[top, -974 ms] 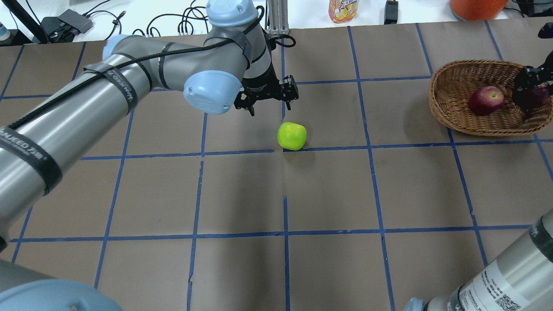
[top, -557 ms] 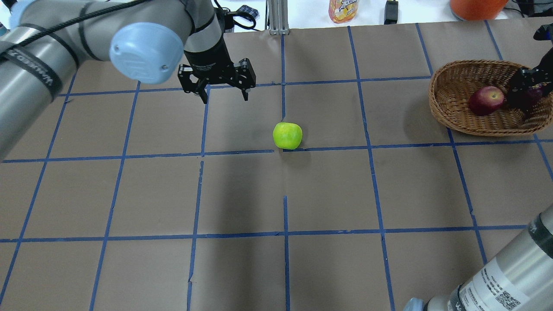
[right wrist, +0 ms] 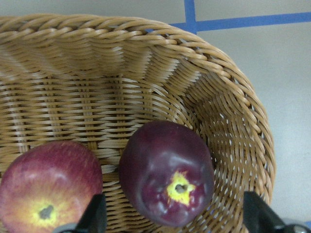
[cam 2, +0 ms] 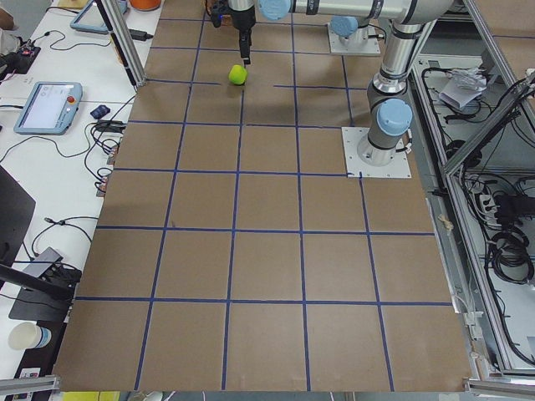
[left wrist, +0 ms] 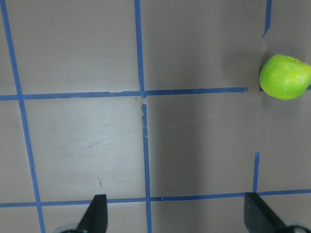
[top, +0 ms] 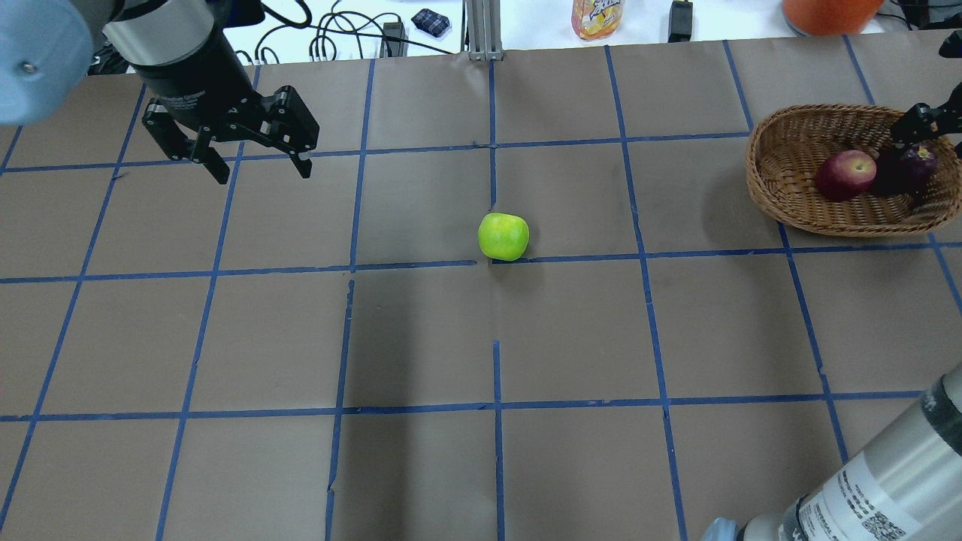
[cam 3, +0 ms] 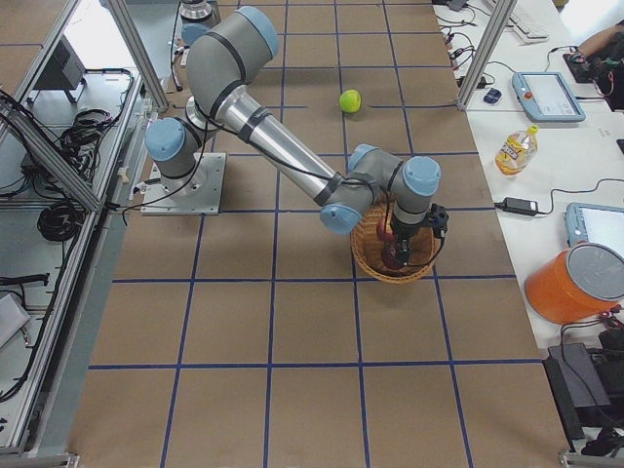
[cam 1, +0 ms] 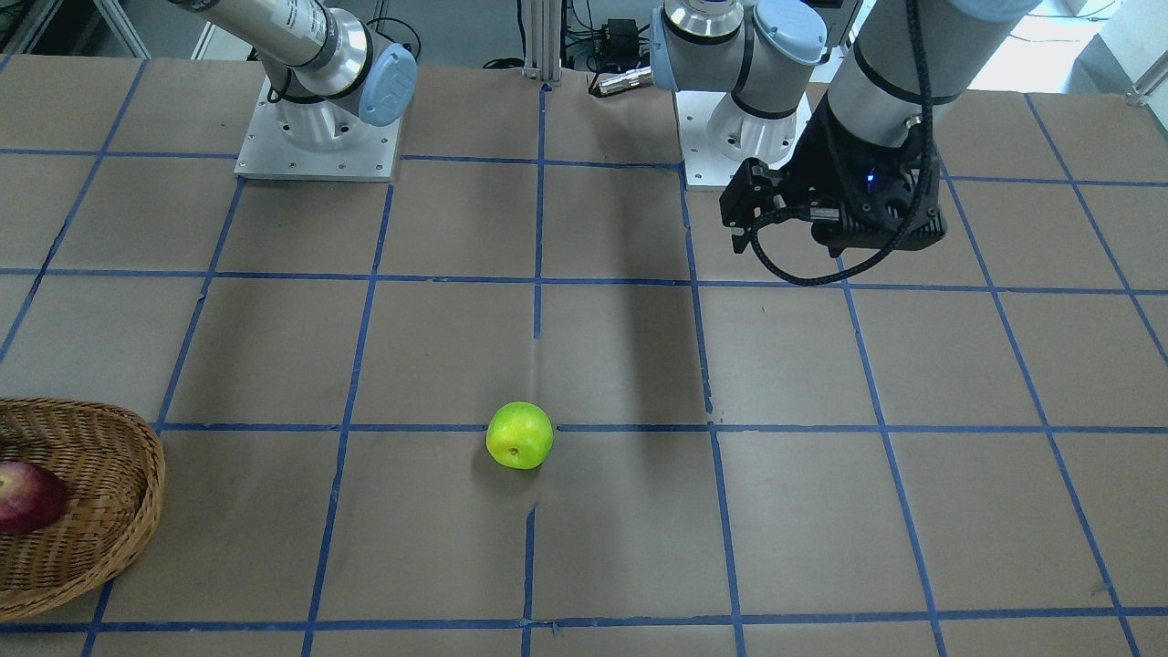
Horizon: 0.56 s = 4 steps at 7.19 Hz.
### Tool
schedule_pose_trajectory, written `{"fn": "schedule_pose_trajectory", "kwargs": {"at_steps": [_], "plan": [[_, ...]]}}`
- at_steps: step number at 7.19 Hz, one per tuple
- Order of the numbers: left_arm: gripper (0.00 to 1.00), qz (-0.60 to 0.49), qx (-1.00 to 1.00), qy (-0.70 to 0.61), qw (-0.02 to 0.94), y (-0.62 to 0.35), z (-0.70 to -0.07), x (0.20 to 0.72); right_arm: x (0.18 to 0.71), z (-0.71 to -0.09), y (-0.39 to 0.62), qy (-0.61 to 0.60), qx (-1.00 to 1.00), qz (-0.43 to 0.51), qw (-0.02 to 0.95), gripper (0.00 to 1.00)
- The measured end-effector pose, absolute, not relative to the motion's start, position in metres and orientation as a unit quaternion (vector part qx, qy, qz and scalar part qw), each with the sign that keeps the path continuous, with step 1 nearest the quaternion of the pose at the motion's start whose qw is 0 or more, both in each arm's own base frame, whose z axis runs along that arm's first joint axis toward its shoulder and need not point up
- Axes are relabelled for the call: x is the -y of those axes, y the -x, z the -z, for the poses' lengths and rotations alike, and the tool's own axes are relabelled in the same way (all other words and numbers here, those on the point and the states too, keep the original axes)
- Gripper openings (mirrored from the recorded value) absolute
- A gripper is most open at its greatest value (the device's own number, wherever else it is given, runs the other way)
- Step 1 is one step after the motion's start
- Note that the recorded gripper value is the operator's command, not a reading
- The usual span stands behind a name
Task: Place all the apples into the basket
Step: 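Raise the left gripper back toward rest while the right returns from the basket, then lower the right gripper onto the green apple and close it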
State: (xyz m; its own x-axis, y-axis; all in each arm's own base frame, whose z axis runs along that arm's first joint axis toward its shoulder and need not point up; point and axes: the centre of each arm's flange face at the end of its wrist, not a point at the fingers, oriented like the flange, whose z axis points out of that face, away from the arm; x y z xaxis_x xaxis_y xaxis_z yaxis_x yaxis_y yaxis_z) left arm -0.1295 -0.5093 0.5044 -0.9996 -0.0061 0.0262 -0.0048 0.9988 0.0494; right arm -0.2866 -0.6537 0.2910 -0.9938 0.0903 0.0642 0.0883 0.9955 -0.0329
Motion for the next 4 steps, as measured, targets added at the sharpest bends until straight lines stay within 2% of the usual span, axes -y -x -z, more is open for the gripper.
{"fn": "schedule_pose_trajectory", "kwargs": {"at_steps": [2, 4], "plan": [[1.00, 0.017, 1.000, -0.009, -0.008, 0.122, -0.511, 0.495, 0.639, -0.356, 0.236, 0.064, 0.998, 0.005, 0.018, 1.00], [1.00, 0.010, 1.000, -0.014, -0.011, 0.118, -0.496, 0.505, 0.646, -0.389, 0.100, 0.116, 0.993, 0.026, 0.006, 1.00]]}}
